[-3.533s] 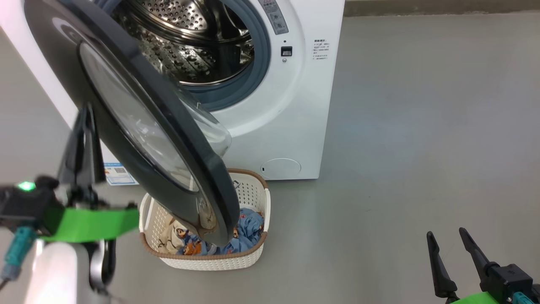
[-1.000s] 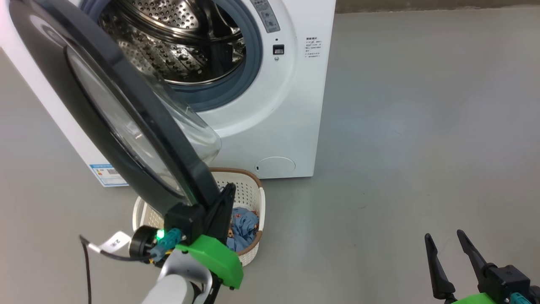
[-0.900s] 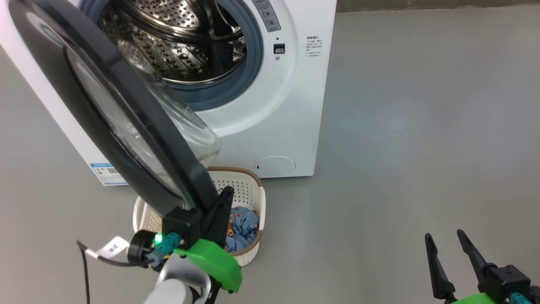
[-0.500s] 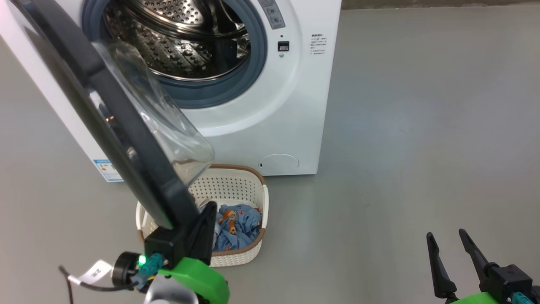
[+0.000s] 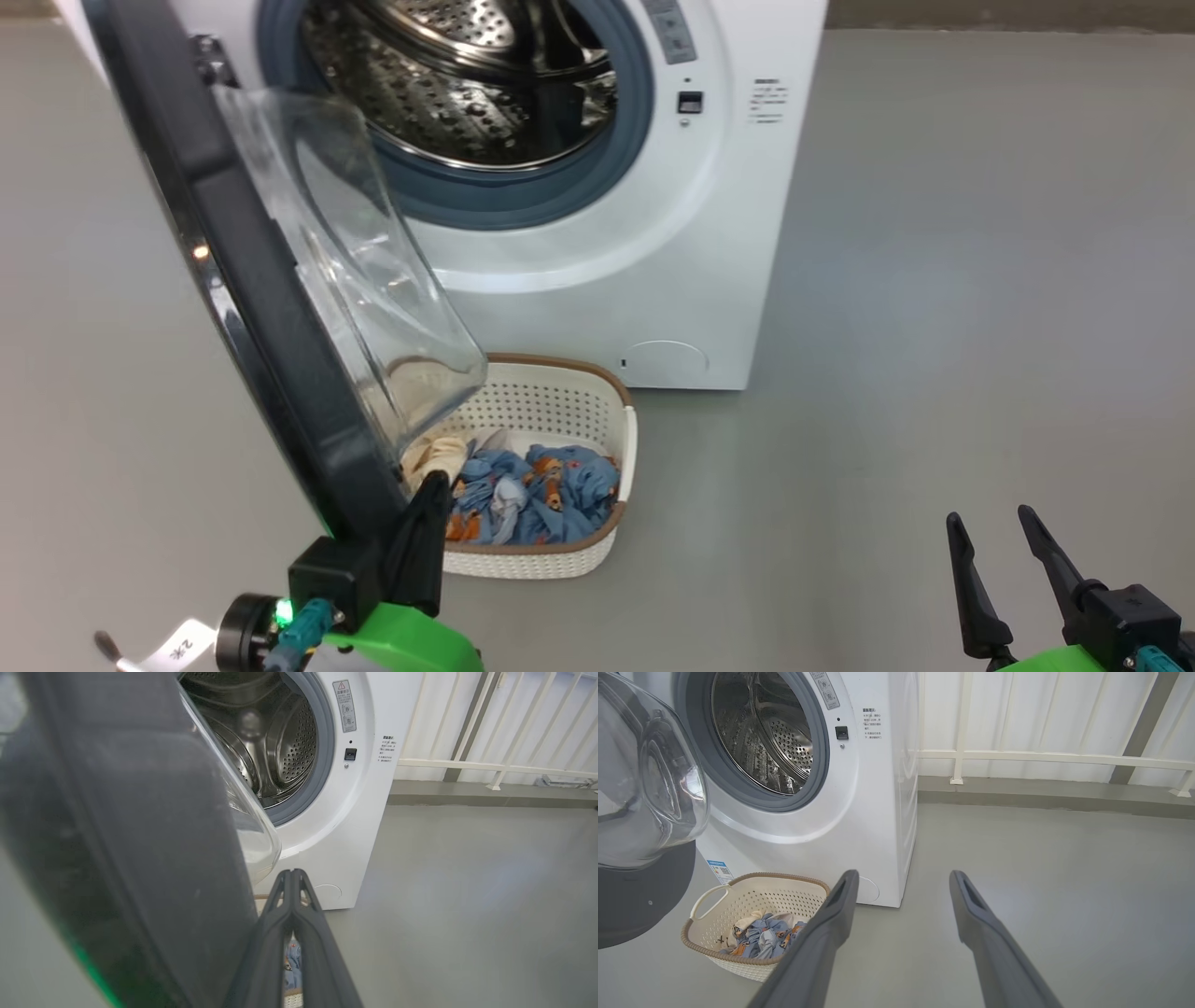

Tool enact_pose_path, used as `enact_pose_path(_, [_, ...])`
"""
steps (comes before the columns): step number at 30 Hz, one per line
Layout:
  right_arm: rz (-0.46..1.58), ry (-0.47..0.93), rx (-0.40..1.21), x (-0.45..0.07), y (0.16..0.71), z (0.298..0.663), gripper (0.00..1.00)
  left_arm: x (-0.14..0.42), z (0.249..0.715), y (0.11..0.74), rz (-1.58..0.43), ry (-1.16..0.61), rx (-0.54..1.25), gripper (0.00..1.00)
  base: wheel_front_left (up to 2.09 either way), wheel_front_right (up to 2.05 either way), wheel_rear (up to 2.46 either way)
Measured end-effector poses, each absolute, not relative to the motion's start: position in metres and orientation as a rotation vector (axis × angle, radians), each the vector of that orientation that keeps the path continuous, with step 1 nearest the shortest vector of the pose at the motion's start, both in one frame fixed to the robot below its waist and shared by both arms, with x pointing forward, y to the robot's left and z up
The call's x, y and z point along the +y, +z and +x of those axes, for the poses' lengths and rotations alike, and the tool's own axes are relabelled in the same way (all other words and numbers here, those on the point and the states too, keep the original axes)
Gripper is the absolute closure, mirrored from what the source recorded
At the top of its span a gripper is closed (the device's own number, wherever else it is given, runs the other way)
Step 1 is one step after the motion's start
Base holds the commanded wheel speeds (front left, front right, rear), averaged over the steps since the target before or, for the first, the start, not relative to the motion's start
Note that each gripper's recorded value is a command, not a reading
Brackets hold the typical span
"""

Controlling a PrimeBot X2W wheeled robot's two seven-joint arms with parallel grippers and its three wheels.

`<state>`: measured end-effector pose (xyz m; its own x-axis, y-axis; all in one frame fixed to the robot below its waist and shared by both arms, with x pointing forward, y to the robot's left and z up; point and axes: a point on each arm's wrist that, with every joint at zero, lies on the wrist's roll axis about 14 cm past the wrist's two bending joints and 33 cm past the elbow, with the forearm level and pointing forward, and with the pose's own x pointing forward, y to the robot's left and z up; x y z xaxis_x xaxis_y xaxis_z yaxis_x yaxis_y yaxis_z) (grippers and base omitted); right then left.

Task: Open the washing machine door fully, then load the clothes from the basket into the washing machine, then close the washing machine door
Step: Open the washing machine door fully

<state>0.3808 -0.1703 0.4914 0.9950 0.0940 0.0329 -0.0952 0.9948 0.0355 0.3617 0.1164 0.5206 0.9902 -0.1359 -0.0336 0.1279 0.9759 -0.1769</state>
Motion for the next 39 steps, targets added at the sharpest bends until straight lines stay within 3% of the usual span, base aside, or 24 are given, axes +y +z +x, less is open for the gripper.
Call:
enact_pose_path(24, [0.046,0.282,-0.044,-0.103,0.496,0.407,0.00,0.216,0.314,0.510,-0.123,0.178,0.045,1.00,0.00,0.00,0.00])
enact_pose_path(39, [0.059,0.277,-0.013,-0.103,0.482,0.417,0.00,0.284,0.322,0.497,-0.069,0.370,0.052,1.00,0.00,0.00,0.00])
